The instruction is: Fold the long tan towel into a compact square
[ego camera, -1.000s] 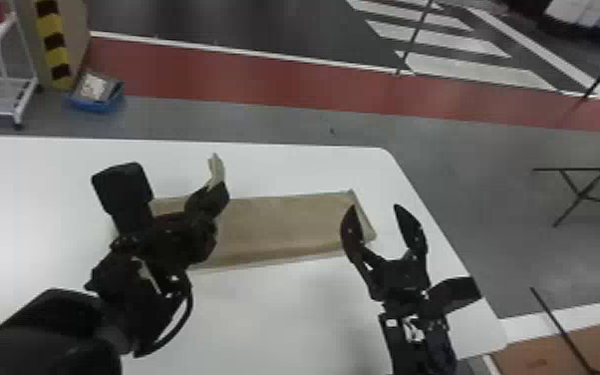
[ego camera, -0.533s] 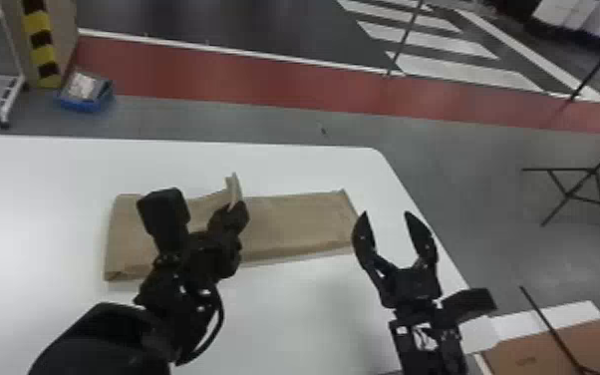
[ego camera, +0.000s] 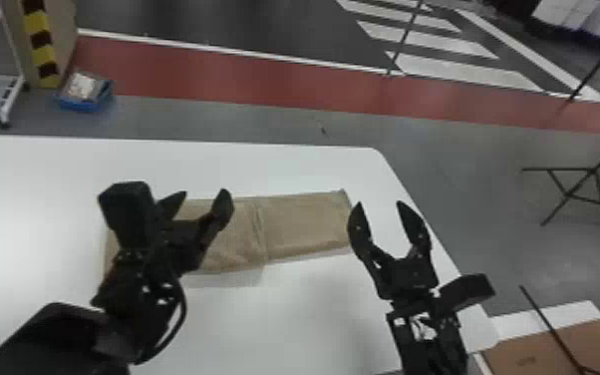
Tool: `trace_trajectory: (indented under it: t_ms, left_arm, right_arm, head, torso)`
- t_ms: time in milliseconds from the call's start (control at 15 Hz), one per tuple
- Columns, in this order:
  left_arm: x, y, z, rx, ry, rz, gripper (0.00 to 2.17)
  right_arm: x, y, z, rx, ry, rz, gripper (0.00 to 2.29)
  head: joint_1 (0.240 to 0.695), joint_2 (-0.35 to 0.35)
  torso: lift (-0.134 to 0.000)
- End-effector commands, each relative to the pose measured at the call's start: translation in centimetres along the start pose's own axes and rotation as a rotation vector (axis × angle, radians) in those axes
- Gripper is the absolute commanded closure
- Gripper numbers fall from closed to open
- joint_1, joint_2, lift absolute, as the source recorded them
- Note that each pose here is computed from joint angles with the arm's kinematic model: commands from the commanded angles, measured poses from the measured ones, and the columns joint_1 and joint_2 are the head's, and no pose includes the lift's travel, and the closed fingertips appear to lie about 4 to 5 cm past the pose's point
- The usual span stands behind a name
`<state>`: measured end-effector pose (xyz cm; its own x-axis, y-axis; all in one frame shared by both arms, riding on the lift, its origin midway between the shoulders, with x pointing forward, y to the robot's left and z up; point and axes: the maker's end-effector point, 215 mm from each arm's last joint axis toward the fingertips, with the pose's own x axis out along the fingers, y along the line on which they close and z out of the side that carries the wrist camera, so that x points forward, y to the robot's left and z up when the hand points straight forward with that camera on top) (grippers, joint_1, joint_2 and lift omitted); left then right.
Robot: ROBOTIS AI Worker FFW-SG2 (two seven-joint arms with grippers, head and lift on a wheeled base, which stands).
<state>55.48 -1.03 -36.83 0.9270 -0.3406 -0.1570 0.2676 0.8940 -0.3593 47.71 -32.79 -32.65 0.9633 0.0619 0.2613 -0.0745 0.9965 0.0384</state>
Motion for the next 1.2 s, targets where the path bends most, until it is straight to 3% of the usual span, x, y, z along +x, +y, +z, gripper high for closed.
trace_trajectory:
  t_ms: [0, 133, 400, 667, 1000, 1133]
  left_arm:
    - [-2.1, 8.3, 3.2, 0.059, -0.056, 0.099, 0.05]
    - [-4.3, 13.2, 6.3, 0.130, -0.111, 0.148, 0.05]
    - [-7.9, 17.7, 7.3, 0.138, -0.130, 0.185, 0.05]
    - [-8.8, 18.1, 6.9, 0.145, -0.136, 0.188, 0.07]
    - [-9.1, 17.8, 6.4, 0.131, -0.137, 0.179, 0.09]
    - [-9.1, 17.6, 6.3, 0.129, -0.134, 0.175, 0.09]
  right_arm:
    - [1.1, 1.6, -1.2, 0.027, 0.062, 0.025, 0.22]
    - [2.2, 3.7, -4.8, 0.040, 0.193, 0.057, 0.29]
    - [4.3, 9.1, -10.1, 0.073, 0.408, 0.111, 0.41]
    - [5.0, 13.8, -11.5, 0.077, 0.495, 0.178, 0.42]
    - [4.0, 14.1, -14.1, 0.048, 0.631, 0.181, 0.53]
    - [4.1, 14.1, -14.0, 0.045, 0.631, 0.184, 0.88]
  head:
    - [0.695, -0.350]
    - [0.695, -0.274]
    - [0.695, -0.105]
    - [0.695, -0.022]
    - [0.695, 0.025]
    - [0.695, 0.024]
  torso:
    - [-0.123]
    - [-0.123]
    - [-0.123]
    - [-0.123]
    - [-0.123]
    - [-0.123]
